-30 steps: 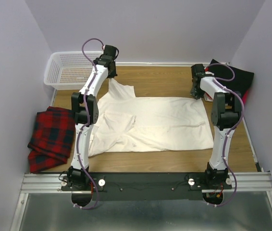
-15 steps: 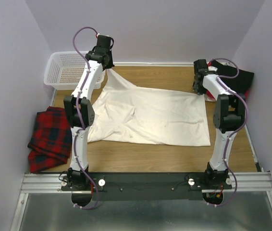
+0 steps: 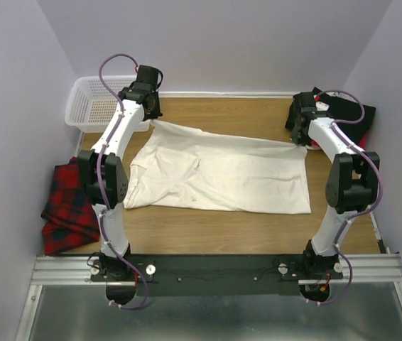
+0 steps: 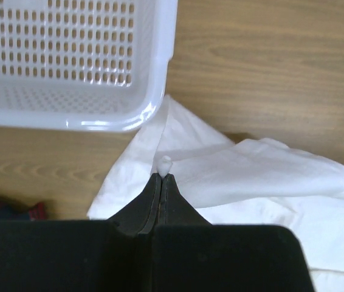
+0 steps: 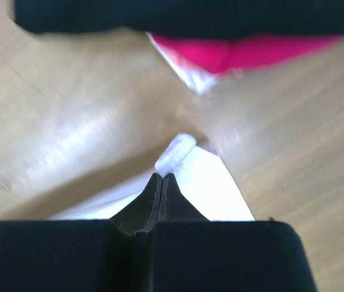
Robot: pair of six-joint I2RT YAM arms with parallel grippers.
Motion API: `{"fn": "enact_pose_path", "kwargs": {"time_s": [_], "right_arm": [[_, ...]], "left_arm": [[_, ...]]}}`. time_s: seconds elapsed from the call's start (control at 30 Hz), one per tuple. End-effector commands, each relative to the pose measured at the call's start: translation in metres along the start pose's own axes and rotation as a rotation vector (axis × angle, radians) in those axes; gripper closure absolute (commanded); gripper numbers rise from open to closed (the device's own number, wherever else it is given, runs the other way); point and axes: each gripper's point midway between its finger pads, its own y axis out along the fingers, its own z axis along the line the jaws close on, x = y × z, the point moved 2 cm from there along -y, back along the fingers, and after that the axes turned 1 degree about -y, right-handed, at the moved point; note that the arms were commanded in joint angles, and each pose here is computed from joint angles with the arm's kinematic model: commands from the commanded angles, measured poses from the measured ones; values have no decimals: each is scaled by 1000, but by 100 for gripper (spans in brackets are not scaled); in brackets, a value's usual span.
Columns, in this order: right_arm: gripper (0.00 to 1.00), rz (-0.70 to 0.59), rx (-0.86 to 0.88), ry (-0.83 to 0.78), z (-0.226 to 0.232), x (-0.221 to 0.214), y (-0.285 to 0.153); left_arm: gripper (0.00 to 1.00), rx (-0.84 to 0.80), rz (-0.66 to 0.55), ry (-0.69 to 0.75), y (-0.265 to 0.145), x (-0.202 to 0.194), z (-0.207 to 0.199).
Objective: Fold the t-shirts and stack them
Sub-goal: Fold the other side of the tshirt into a rectangle
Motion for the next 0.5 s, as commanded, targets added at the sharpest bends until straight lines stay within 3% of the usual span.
{"fn": "enact_pose_path", "kwargs": {"time_s": [0.0, 0.23, 0.47], "right_arm": [[99, 50, 19, 12, -13, -23, -14], [99, 103, 10, 28, -30, -58, -22], [99, 166, -13, 39, -44, -91, -21]], "left_arm": [[100, 54, -16, -26, -27, -21, 17], [100, 71, 19, -47, -51, -67, 34], [100, 67, 124, -65, -47, -131, 42]]}}
